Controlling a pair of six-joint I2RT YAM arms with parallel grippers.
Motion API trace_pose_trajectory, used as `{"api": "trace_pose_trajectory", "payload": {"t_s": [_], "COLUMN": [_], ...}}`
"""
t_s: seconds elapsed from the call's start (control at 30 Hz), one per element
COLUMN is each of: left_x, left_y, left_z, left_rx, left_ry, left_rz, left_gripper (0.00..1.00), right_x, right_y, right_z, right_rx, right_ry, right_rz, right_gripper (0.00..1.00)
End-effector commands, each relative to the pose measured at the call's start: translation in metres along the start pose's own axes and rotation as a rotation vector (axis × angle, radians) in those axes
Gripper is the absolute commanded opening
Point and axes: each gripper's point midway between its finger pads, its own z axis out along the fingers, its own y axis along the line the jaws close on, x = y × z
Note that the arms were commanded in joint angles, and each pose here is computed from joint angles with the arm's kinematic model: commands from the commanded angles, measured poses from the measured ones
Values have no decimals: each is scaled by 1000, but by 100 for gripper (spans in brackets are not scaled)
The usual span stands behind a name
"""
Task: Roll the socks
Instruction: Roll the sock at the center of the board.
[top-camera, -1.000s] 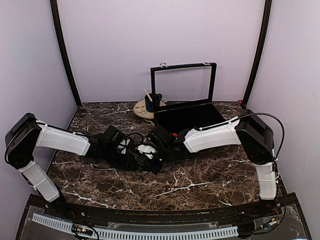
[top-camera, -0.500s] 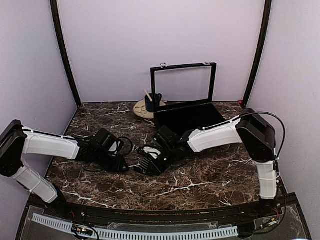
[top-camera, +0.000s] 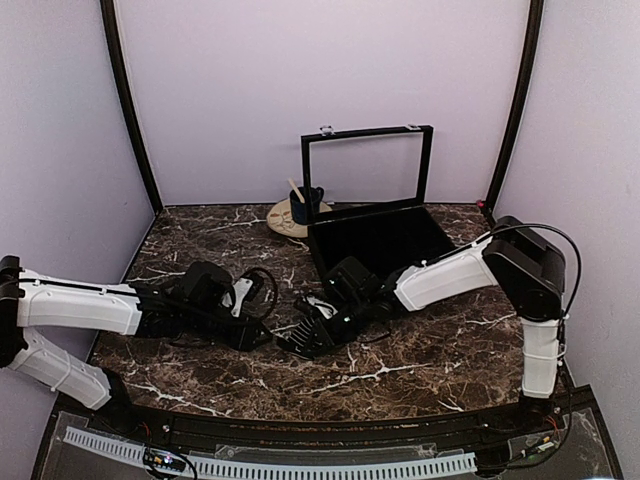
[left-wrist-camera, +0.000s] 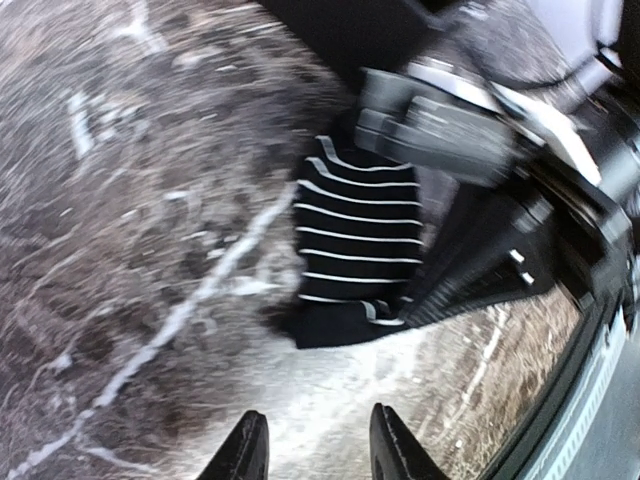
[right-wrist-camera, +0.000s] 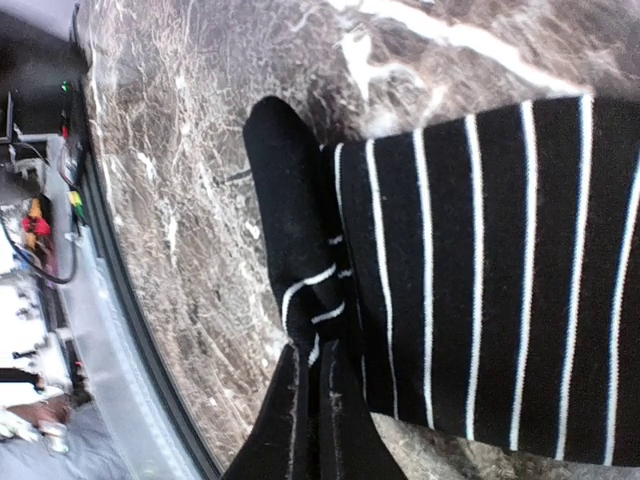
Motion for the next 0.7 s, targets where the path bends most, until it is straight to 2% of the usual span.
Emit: {"api": "trace_pose_trajectory", "payload": {"t_s": [0.0, 0.33, 0.5, 0.67], "left_x": [-5, 6, 15, 15], "left_y": [-16, -41, -61, -70], "left_z": [-7, -2, 6, 14], "left_rx": [33, 55, 64, 55], "left_ry": [-61, -41, -22, -26], "left_rz": [138, 401, 606, 751], "left_gripper": [37, 37, 37, 37], "right_x": [-9, 1, 5, 8], "right_y": [13, 12, 12, 11], "right_z": [-15, -26, -27, -29], "right_rx": [-94, -184, -192, -189], "right_ry": [-56, -54, -53, -59], "right_rz": [88, 219, 245, 255], "right_gripper": [0, 0, 0, 0]}}
